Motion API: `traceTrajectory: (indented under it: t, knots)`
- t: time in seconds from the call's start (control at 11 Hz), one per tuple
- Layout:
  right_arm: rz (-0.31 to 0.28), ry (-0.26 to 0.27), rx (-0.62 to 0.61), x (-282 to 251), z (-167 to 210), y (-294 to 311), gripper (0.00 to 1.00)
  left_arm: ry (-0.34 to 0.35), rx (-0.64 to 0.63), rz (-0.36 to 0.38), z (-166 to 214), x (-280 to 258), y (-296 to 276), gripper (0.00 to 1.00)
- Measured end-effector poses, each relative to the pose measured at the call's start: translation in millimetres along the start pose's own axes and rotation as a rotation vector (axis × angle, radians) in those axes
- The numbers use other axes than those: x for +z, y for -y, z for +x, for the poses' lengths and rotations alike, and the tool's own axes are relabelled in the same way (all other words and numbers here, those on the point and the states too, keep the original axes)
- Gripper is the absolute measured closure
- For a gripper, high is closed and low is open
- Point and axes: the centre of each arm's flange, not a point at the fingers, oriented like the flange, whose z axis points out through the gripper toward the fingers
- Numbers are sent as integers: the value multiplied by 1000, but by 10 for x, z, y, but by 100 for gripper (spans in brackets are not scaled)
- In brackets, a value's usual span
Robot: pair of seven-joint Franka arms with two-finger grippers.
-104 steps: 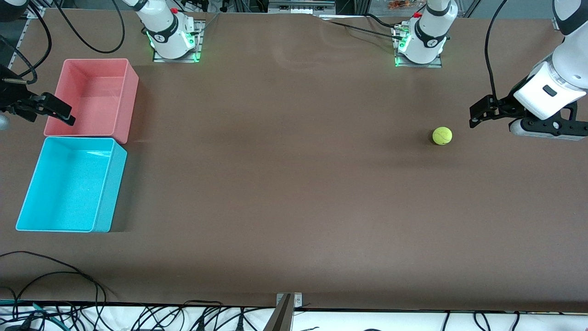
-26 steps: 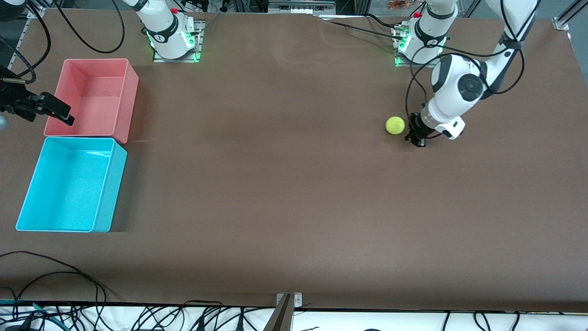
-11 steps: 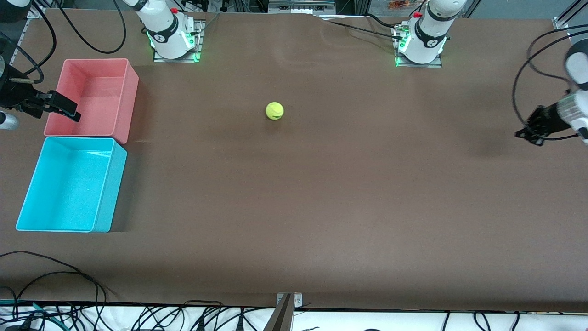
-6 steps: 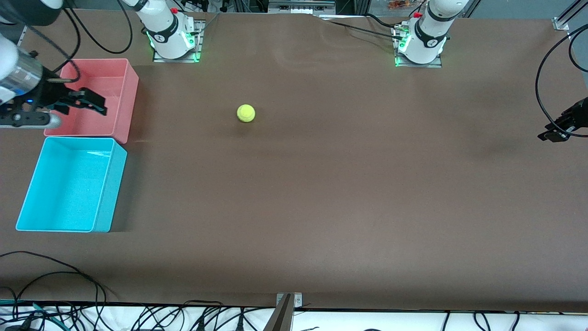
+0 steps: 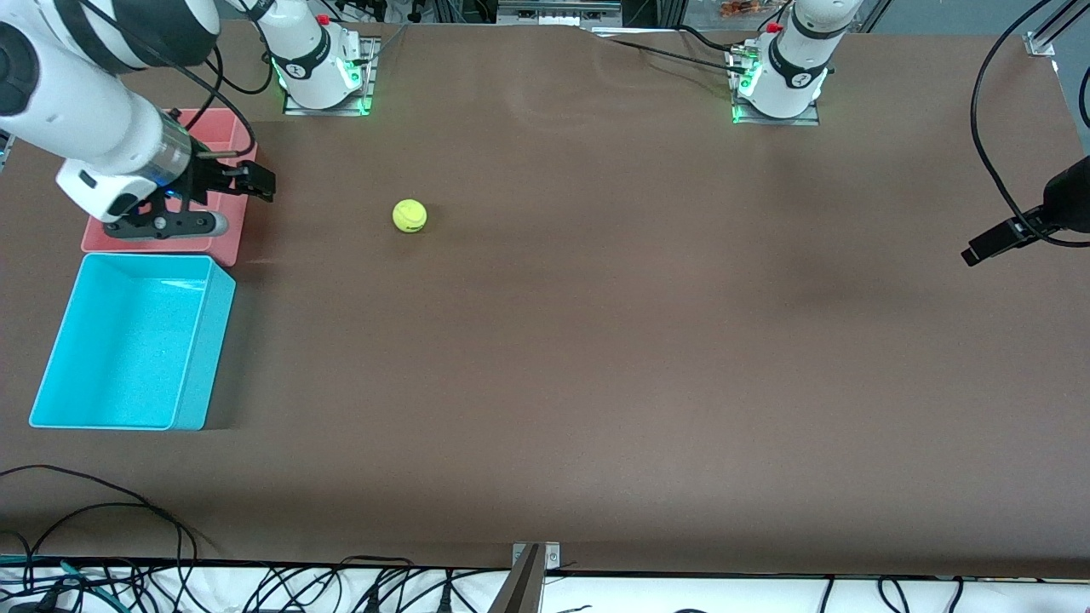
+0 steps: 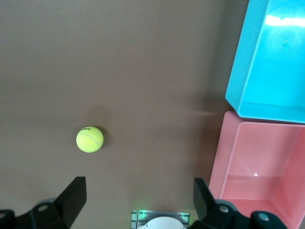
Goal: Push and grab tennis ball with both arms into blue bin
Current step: 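Withdraw the left gripper while the right gripper reaches toward the ball, then lower the right gripper over the tennis ball and close on it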
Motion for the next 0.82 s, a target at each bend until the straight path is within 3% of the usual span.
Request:
traceTrajectory:
  t: [0.36,0.55,0.82]
  knots:
    - [-5,-6,-25,849,34,143,0,-60,194,-17,-98,-310,-515,0]
    - [-17,33,-50,1470,-106,252,0,-60,257,-16,-195,-305,-802,0]
    - [-23,18,-81,2245,-354,365,0,-60,321,-2,-209,-281,-913,0]
